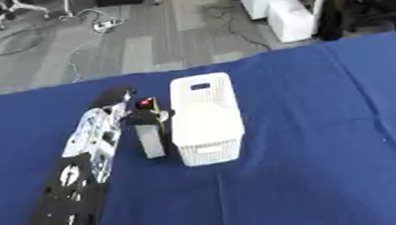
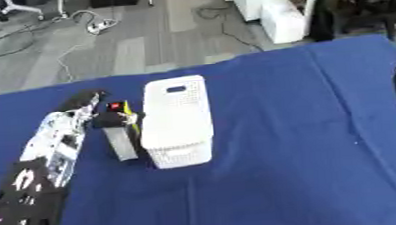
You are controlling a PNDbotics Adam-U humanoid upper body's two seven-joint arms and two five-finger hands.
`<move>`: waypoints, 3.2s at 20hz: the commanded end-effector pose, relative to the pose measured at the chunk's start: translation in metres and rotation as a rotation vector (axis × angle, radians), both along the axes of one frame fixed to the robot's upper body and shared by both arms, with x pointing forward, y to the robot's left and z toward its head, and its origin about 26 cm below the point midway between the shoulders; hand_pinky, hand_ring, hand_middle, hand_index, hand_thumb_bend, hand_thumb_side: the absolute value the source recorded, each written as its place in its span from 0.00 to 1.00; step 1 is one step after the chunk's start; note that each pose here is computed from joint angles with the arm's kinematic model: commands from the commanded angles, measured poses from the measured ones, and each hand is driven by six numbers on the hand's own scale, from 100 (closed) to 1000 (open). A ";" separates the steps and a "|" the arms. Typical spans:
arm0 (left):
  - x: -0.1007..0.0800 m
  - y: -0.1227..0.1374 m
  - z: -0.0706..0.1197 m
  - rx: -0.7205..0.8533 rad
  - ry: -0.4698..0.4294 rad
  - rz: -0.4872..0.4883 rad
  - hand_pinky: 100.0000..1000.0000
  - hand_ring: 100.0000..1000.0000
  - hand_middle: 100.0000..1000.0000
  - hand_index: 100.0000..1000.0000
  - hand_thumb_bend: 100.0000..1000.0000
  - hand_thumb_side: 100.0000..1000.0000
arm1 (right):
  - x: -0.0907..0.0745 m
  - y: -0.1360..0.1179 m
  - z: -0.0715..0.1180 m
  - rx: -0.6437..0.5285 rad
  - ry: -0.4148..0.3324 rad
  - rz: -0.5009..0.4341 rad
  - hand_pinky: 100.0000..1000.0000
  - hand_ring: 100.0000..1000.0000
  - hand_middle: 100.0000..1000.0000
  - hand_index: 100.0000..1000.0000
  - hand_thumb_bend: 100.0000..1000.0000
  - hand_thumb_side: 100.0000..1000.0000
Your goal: Pick up objects on the table and place them in the box.
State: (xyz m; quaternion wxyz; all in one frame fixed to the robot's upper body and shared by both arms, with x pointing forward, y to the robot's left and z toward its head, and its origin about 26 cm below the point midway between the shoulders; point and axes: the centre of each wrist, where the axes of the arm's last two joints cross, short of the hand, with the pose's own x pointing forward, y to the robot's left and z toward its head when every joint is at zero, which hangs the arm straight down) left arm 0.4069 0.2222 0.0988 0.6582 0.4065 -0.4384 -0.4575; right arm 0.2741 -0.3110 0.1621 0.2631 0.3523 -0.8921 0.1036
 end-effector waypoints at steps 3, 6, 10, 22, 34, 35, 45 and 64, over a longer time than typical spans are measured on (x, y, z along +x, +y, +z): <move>0.004 0.009 0.011 0.011 -0.039 0.034 0.25 0.54 0.82 0.94 0.42 0.66 | -0.001 -0.002 0.008 -0.023 -0.024 0.005 0.07 0.21 0.17 0.32 0.00 1.00; 0.004 0.009 0.010 0.007 -0.040 0.041 0.25 0.54 0.82 0.95 0.36 0.64 | -0.001 -0.001 0.007 -0.025 -0.024 0.005 0.07 0.21 0.17 0.32 0.00 1.00; 0.005 0.008 0.009 0.002 -0.042 0.048 0.24 0.54 0.82 0.94 0.32 0.63 | -0.001 -0.001 0.007 -0.026 -0.025 0.005 0.07 0.21 0.17 0.32 0.00 1.00; 0.007 0.003 0.004 -0.009 -0.026 0.037 0.24 0.54 0.82 0.95 0.40 0.62 | 0.000 -0.001 0.008 -0.021 -0.026 0.005 0.07 0.21 0.17 0.32 0.00 1.00; 0.008 0.002 -0.017 -0.036 0.062 0.055 0.21 0.54 0.81 0.98 0.48 0.60 | 0.000 -0.001 0.010 -0.013 -0.025 0.006 0.07 0.21 0.17 0.32 0.00 1.00; 0.008 0.001 -0.018 -0.042 0.065 0.057 0.21 0.54 0.81 0.98 0.48 0.59 | 0.000 -0.001 0.010 -0.013 -0.025 0.006 0.07 0.21 0.17 0.32 0.00 1.00; 0.005 0.007 -0.037 -0.072 0.096 0.113 0.04 0.37 0.62 0.63 0.36 0.33 | 0.001 -0.001 0.011 -0.010 -0.026 0.005 0.07 0.21 0.17 0.32 0.00 1.00; 0.007 0.023 -0.040 -0.031 -0.120 0.106 0.00 0.20 0.42 0.34 0.06 0.12 | 0.000 -0.002 0.010 -0.012 -0.025 0.003 0.07 0.21 0.17 0.31 0.00 1.00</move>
